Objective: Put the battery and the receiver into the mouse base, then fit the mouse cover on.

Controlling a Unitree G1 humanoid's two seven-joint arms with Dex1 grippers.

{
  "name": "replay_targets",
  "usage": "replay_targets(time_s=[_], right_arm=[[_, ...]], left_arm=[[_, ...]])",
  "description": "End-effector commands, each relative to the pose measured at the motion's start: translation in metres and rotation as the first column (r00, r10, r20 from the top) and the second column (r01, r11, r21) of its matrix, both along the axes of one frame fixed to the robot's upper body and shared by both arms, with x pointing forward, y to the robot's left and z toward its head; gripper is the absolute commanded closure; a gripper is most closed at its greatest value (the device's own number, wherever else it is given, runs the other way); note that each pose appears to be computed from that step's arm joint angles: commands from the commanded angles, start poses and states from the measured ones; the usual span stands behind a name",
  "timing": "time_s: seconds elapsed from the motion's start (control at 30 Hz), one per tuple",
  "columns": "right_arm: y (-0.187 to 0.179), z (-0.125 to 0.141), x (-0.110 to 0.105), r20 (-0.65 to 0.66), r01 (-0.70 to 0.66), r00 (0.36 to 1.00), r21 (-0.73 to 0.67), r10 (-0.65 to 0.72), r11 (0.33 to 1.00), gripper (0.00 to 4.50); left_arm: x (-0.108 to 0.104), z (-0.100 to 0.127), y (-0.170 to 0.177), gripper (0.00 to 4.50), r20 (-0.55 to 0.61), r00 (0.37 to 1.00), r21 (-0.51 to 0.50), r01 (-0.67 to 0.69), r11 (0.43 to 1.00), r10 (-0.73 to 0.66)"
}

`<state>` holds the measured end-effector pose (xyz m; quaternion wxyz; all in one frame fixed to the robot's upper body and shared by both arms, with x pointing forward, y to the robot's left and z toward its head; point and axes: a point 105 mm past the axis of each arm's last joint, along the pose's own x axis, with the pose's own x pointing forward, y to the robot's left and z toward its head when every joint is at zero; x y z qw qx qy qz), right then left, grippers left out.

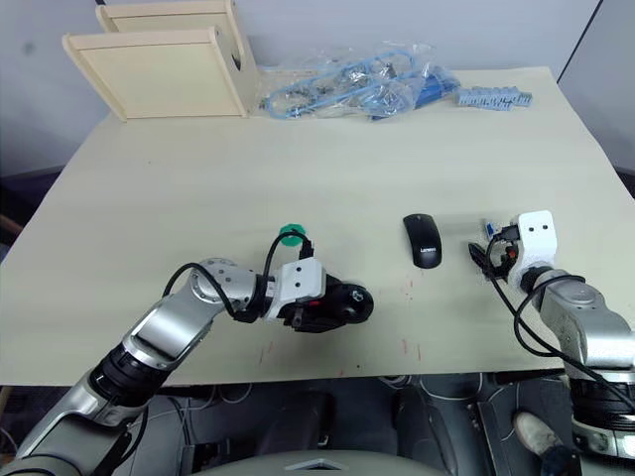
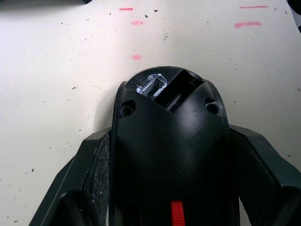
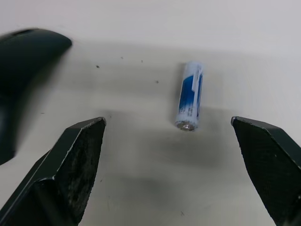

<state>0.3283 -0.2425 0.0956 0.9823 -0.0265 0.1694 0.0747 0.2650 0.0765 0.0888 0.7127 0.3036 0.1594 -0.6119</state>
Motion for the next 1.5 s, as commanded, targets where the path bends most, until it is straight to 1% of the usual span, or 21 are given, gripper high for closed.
replay_targets(time_s=[0.03,0.13,0.27,0.5,0.6,0.9,0.97,1.0,1.03,1.07,1.1,1.13,1.2,1.3,1.37,1.5], right_arm=[[0.001,0.010,0.005,0.045,0.011,0.999,-0.021,-0.010,1.000,1.25],[-0.003,0.008,0.008,0.046,0.050,0.998,-0.017,-0.049,0.999,1.25],[-0.002,0.004,0.010,0.040,0.061,0.997,-0.026,-0.060,0.998,1.25],[-0.003,0.005,0.012,0.053,0.088,0.995,-0.014,-0.088,0.996,1.25],[-0.005,0.005,0.013,0.058,0.124,0.991,0.007,-0.124,0.992,1.25],[-0.004,0.003,0.010,0.069,0.171,0.983,0.018,-0.172,0.985,1.25],[-0.005,0.003,0.010,0.071,0.179,0.981,0.022,-0.180,0.984,1.79],[-0.005,0.003,0.010,0.071,0.186,0.980,0.026,-0.187,0.982,1.93],[-0.005,0.002,0.010,0.071,0.190,0.979,0.029,-0.192,0.981,2.46],[-0.005,0.002,0.010,0.072,0.192,0.978,0.030,-0.194,0.981,2.79],[-0.005,0.002,0.010,0.073,0.193,0.978,0.030,-0.194,0.981,3.33],[-0.005,0.002,0.010,0.075,0.192,0.978,0.031,-0.194,0.981,3.65],[-0.005,0.002,0.008,0.078,0.187,0.979,0.032,-0.189,0.982,4.43],[-0.002,0.007,0.006,0.108,0.145,0.984,0.013,-0.145,0.989,4.44],[0.001,0.015,0.004,0.136,0.100,0.985,0.025,-0.103,0.995,4.44],[0.020,0.033,-0.012,0.157,-0.109,0.982,0.034,0.102,0.993,4.44]], left_arm=[[-0.005,-0.005,0.000,1.57,-0.013,1.000,0.012,0.000,1.000,0.000],[-0.004,-0.005,0.000,1.57,-0.014,1.000,0.011,-0.002,1.000,0.002],[-0.004,-0.006,-0.001,1.57,-0.014,1.000,0.009,0.001,1.000,-0.001],[-0.005,-0.006,-0.002,1.57,-0.016,1.000,0.010,0.004,1.000,-0.004],[-0.005,-0.006,-0.002,1.57,-0.016,1.000,0.010,0.005,1.000,-0.005],[-0.005,-0.006,-0.001,1.57,-0.017,1.000,0.008,-0.002,1.000,0.002],[-0.005,-0.006,-0.001,1.57,-0.017,1.000,0.008,-0.003,1.000,0.003],[-0.005,-0.006,-0.001,1.57,-0.016,1.000,0.008,-0.004,1.000,0.004],[-0.005,-0.006,-0.001,1.57,-0.016,1.000,0.008,-0.004,1.000,0.004],[-0.005,-0.006,-0.001,1.57,-0.016,1.000,0.008,-0.004,1.000,0.004],[-0.005,-0.006,-0.001,1.57,-0.016,1.000,0.008,-0.004,1.000,0.005],[-0.005,-0.006,-0.001,1.57,-0.016,1.000,0.008,-0.005,1.000,0.005],[-0.004,-0.006,-0.001,1.57,-0.014,1.000,0.007,-0.006,1.000,0.006],[-0.004,-0.006,0.000,1.57,-0.012,1.000,0.008,-0.006,1.000,0.006],[-0.004,-0.007,0.000,1.57,-0.011,1.000,0.009,-0.006,1.000,0.006],[-0.004,-0.007,0.001,1.57,-0.009,1.000,0.011,-0.005,1.000,0.006]])
